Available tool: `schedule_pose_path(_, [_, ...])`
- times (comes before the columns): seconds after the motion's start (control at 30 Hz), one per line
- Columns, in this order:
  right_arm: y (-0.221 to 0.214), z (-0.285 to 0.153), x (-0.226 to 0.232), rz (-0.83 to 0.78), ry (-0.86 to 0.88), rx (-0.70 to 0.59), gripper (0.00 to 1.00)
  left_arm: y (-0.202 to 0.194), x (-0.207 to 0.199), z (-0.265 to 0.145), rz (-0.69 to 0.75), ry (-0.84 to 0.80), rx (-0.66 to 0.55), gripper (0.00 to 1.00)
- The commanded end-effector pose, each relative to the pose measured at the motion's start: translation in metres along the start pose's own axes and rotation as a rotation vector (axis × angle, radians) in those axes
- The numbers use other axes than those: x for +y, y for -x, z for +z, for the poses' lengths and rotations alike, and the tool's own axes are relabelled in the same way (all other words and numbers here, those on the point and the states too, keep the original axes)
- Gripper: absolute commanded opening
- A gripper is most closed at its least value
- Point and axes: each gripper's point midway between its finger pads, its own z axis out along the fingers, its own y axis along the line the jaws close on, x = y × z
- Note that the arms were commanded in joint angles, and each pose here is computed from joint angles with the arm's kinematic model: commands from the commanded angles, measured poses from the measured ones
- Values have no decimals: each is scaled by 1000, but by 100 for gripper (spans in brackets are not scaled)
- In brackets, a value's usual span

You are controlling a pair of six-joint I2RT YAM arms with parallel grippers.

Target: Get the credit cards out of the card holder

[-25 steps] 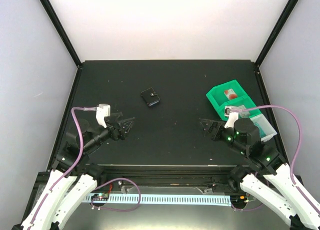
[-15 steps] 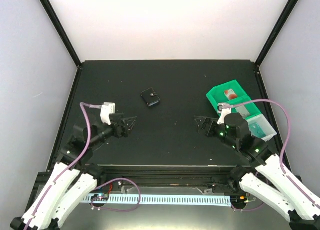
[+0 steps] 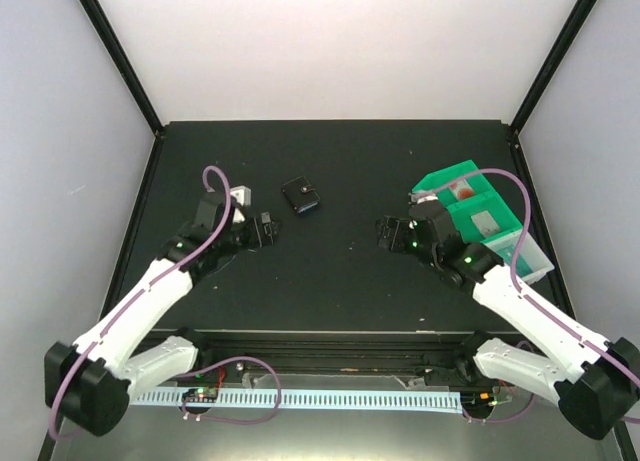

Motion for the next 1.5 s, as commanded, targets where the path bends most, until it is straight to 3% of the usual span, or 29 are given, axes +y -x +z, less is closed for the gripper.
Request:
schedule_pose_path(0.0, [30,-2,23,-4,66,-60,86,28,-5,22,-104,31,-24,89])
schedule_pose_path(0.23, [23,-6,25,-39,91,-38,88,60,-25,73,-186,-55,-30,80])
schedule_pose_path(0.53, [17,-31,23,-55,137,-55,93,72,11,142,-310,18,-52,61])
schedule_pose_path(0.67, [17,-41,21,-58,158,-79,93,65,15,168,-336,-5,-30,55])
schedule_pose_path(1.17, [11,-51,21,-90,179,-66,93,35,36,234,-398,-39,98,48])
schedule_pose_path(1.47, [6,-50,16,-104,157,-46,93,15,67,248,-414,138,188,35])
